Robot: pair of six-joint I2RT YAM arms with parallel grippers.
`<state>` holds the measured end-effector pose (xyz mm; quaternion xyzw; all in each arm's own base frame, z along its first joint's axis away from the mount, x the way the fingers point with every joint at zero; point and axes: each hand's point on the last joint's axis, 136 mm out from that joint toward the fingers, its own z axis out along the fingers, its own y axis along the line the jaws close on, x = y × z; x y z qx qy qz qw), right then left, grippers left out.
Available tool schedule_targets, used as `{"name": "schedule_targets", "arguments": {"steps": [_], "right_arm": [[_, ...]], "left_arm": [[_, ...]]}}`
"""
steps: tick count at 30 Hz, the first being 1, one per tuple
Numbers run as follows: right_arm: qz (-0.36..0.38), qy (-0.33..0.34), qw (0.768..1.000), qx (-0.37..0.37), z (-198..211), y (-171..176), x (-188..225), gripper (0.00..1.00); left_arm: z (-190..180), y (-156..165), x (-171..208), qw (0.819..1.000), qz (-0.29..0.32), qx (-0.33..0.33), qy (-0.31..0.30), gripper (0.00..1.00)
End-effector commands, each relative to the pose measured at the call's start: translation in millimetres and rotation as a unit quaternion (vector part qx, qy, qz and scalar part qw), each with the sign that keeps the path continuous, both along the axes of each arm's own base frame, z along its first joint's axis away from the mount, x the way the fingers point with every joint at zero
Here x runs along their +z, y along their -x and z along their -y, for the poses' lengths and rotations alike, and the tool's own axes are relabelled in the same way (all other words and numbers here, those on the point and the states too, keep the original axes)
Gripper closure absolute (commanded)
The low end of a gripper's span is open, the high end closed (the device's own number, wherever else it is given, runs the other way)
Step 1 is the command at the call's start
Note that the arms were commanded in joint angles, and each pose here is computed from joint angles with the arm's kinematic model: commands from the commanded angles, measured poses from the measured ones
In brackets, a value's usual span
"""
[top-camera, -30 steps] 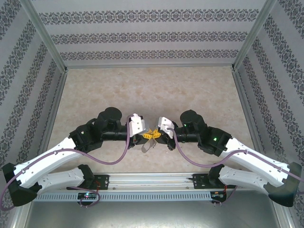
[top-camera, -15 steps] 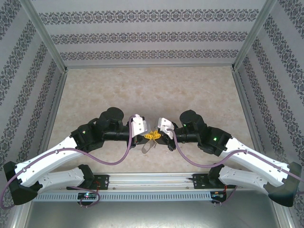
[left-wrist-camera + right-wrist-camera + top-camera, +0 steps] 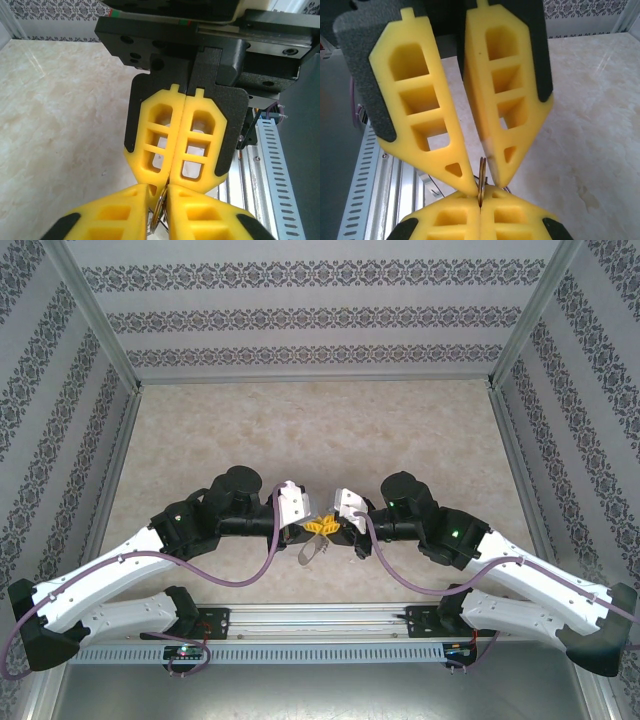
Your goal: Put the keys on the keyring
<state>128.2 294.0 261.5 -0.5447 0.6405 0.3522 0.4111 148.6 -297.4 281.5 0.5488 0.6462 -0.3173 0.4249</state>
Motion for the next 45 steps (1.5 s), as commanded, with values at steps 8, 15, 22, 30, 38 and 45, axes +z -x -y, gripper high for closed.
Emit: {"name": "schedule_targets", "arguments": {"steps": [8,15,22,30,38,45], "right_arm": [[0.023,-0.040,0.999,0.014,-1,5,27,1.00],[0.022,-0.042,0.999,0.001,2,3,24,0.85],[0.021,-0.044,0.999,-0.004,4,3,23,0.76],[0.014,-0.043,0.999,0.007,1,6,22,0.67],[-0.002,-0.041,0.999,0.026,-4,10,14,0.69],[-0.010,-0.039,0.998,0.039,-10,11,15,0.88]], "left_arm": [[-4,10,11,0.999,0.021,-0.015,0.020,1.00],[-11,14,28,0.997,0.044,-0.009,0.057,1.00],[-10,17,36,0.996,0.048,-0.014,0.074,1.00],[-10,18,37,0.995,0.048,-0.016,0.081,1.00],[-10,17,43,0.994,0.053,-0.013,0.092,1.00],[-8,14,47,0.992,0.062,-0.011,0.105,1.00]]}}
